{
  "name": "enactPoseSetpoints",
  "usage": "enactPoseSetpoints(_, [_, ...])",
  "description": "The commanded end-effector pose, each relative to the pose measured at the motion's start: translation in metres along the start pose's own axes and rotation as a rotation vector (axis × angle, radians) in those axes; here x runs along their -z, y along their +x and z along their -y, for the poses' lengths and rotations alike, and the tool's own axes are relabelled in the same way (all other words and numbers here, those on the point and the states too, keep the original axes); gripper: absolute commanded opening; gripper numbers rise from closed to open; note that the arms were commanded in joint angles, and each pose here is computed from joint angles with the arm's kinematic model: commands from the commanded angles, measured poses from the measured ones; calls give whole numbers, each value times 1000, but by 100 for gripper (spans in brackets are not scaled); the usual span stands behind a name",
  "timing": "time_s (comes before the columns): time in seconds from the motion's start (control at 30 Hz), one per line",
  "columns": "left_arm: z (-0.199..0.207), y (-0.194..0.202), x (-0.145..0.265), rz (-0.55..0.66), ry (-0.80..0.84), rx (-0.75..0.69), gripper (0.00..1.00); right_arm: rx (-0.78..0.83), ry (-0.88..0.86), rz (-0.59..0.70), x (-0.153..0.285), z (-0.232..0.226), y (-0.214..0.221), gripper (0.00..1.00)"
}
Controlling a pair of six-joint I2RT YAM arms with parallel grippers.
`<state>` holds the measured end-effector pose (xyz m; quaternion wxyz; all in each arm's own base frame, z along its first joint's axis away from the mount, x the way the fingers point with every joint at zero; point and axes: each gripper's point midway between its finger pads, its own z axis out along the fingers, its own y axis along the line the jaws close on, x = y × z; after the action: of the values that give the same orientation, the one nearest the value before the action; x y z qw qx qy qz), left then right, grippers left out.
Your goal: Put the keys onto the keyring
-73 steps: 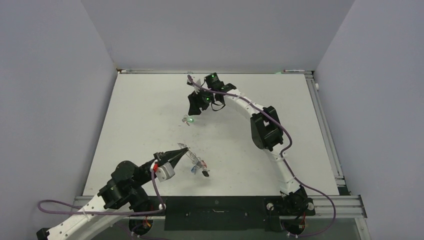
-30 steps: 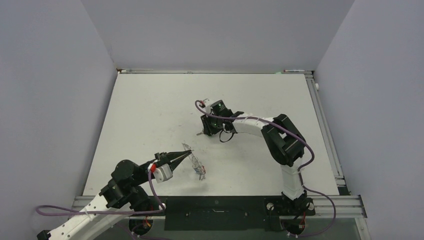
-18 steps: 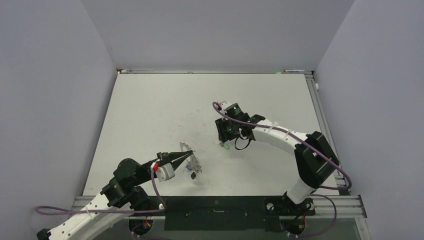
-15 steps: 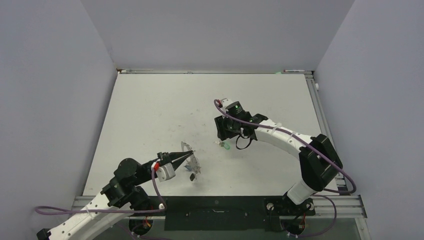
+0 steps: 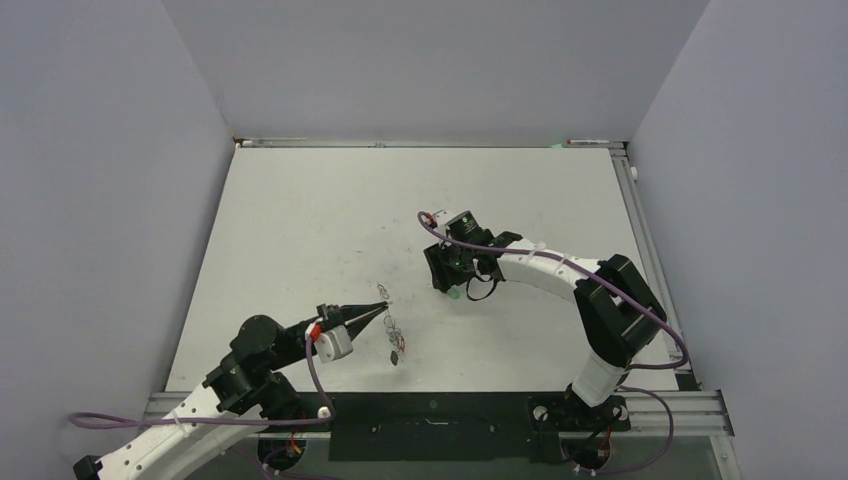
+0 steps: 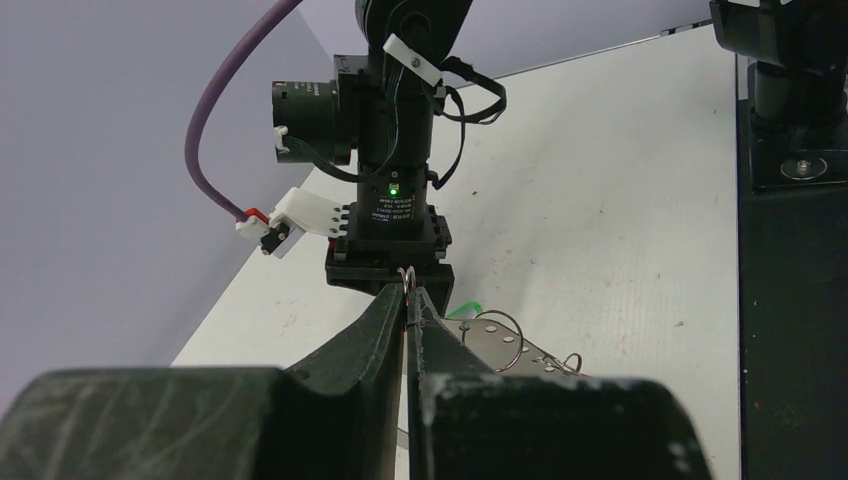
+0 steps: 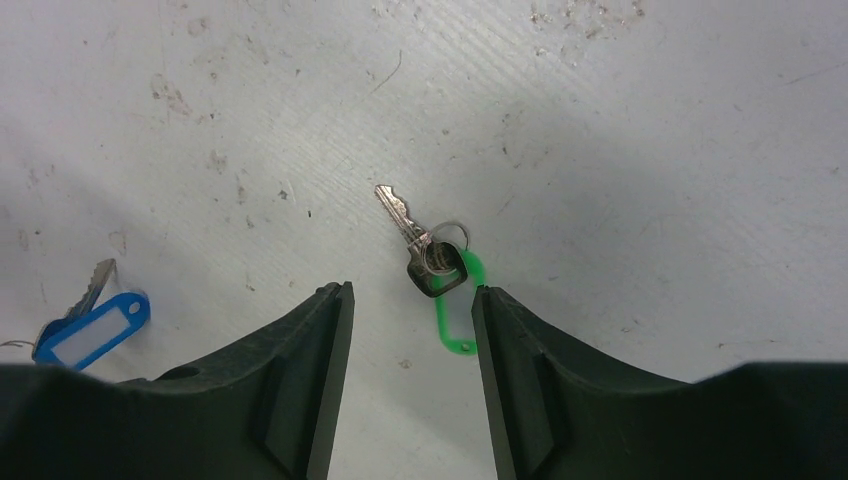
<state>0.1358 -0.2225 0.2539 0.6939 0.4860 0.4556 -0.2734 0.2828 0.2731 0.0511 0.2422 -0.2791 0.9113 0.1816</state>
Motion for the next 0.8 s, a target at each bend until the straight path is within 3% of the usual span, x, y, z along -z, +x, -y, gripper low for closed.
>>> enactPoseSetpoints(0.0, [-9, -22, -3, 79, -22, -37, 0, 27, -15, 56, -4, -5, -11, 48])
enactPoseSetpoints(0.77, [-7, -21, -3, 83, -14, -35, 0, 74, 102, 3, -27, 0, -6, 36])
